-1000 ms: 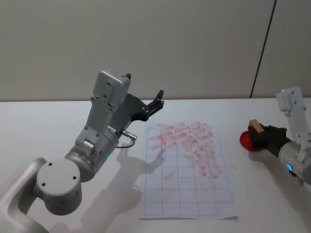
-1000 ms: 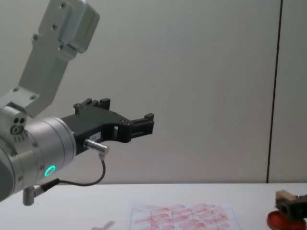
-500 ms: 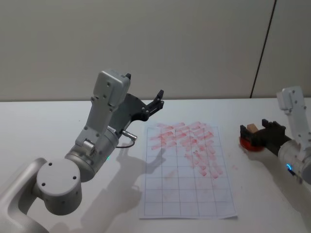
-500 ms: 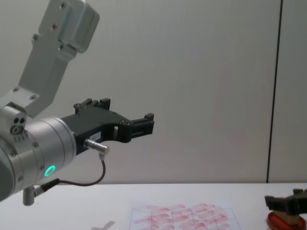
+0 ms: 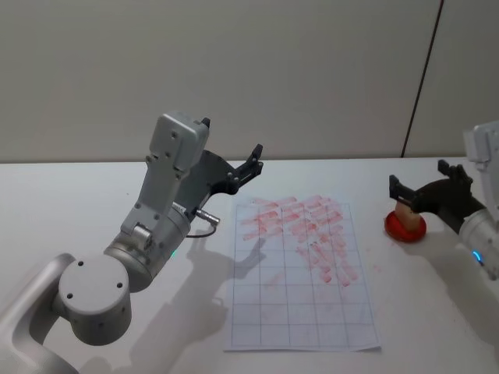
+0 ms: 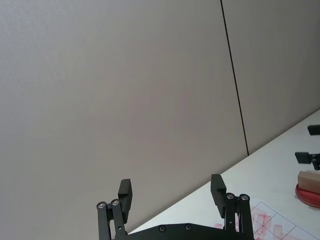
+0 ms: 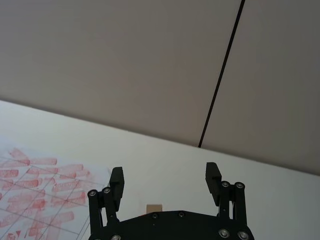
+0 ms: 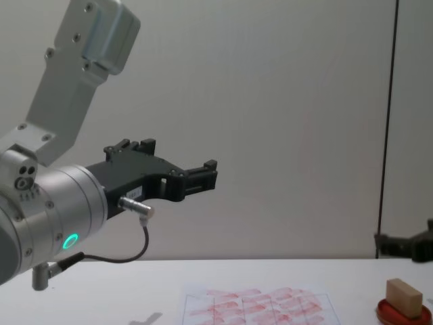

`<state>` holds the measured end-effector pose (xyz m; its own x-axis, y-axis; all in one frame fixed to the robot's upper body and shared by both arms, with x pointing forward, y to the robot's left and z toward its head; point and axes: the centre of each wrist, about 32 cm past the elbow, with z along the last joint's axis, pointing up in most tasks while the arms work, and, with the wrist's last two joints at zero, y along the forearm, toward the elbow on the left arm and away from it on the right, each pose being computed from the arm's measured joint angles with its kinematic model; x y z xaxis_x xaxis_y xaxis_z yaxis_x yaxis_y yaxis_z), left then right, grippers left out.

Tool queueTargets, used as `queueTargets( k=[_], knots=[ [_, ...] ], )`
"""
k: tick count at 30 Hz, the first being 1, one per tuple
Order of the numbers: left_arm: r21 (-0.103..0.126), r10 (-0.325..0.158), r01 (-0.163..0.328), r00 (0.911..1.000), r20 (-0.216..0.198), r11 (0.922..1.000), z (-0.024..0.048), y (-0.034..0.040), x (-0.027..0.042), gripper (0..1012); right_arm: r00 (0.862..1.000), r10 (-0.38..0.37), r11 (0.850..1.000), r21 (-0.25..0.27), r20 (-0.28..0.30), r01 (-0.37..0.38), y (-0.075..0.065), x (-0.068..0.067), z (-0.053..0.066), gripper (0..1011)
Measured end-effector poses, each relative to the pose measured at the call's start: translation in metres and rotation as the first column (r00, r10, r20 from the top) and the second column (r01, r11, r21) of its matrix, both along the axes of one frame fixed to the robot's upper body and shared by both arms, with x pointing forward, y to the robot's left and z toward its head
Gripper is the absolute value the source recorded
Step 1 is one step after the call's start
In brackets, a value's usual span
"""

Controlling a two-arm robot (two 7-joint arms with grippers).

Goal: Use the one hand to pick up the stamp and affix it onto the A4 paper.

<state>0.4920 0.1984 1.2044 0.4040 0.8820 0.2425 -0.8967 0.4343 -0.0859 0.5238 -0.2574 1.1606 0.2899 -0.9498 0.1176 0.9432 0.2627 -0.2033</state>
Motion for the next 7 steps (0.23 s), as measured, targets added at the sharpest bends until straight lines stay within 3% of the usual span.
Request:
queueTargets(
  k=[7],
  knots=[
    [0.000,0.000,0.000,1.0000,0.000,1.0000,0.0000,0.0000,0.0000,1001,0.995,0.006,1.000,-0.010,0.097,-0.005,-0.0061,-0.0070,0.0112,1001]
  ],
)
